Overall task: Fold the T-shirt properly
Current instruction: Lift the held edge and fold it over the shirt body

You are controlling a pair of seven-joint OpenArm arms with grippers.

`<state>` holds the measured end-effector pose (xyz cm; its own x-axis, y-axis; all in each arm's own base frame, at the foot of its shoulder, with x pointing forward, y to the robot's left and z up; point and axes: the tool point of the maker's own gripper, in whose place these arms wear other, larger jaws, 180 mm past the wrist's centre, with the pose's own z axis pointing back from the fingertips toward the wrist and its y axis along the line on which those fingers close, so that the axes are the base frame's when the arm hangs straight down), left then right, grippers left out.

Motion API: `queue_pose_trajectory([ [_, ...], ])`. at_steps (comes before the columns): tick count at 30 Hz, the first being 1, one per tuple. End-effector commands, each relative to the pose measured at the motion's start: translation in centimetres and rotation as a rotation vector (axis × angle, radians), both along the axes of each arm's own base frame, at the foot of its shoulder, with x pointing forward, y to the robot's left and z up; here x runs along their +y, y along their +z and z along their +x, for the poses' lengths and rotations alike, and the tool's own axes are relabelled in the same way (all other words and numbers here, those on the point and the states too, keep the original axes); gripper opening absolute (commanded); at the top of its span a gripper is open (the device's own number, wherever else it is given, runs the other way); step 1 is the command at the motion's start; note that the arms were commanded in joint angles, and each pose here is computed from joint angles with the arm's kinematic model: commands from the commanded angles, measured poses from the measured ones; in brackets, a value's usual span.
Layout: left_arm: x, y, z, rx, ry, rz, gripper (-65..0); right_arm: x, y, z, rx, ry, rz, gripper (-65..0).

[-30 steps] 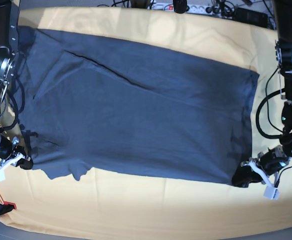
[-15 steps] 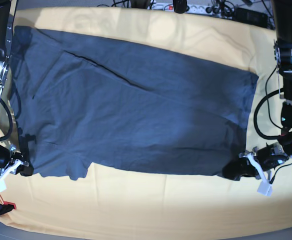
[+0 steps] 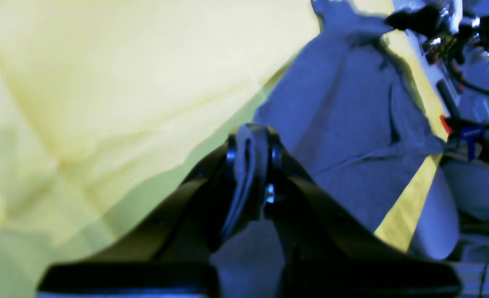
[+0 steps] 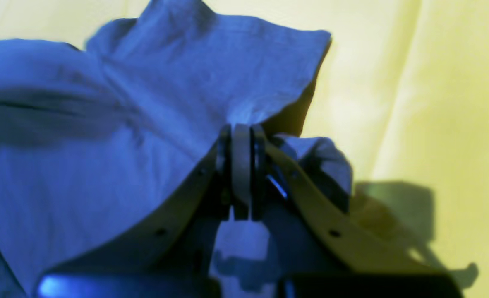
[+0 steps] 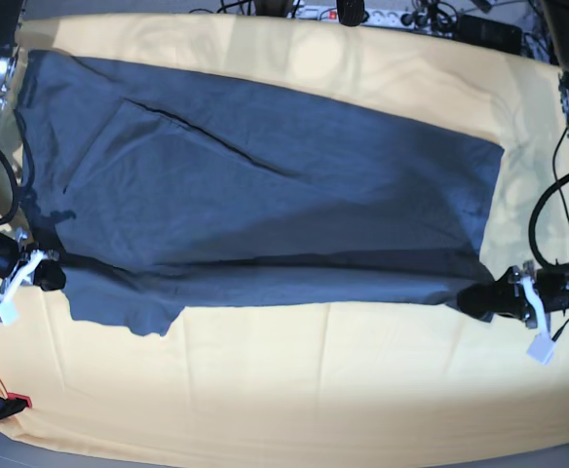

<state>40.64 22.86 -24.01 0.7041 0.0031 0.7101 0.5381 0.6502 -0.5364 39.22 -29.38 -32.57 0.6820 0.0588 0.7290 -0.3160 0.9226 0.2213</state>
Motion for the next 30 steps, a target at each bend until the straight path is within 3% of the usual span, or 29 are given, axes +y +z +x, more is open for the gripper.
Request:
queue_pose_trajectory([
  [1,0.7,2.1,0.6,-0.058,0.008,-0.007,-65.0,-0.7,2.7,0.8,-0.072,0.010,-0.024,-65.0],
  [5,1.0,1.2,0.0,-0.033,0.012,0.002,-65.0,-0.9,3.4,-0.5,-0.070,0.057,-0.097,-65.0],
  [12,1.2,0.5,-0.5,-0.021,0.022,0.000,-65.0,-3.4,6.0,-1.1,-0.080,0.047,-0.112,-65.0],
  [18,0.7,1.5,-0.7,-0.053,-0.017,0.031,-65.0,-2.6,5.8,-2.5,0.004,0.085,-0.045,-65.0],
  [25,1.1,1.3,-2.5,-0.041,-0.074,0.120,-65.0,-3.0,4.1,-4.2,0.112,0.105,-0.081,-65.0],
  [30,0.4,0.4,-3.9,-0.029,-0.114,0.142,-65.0,-3.0,3.9,-4.6,0.133,0.111,-0.084,-65.0],
])
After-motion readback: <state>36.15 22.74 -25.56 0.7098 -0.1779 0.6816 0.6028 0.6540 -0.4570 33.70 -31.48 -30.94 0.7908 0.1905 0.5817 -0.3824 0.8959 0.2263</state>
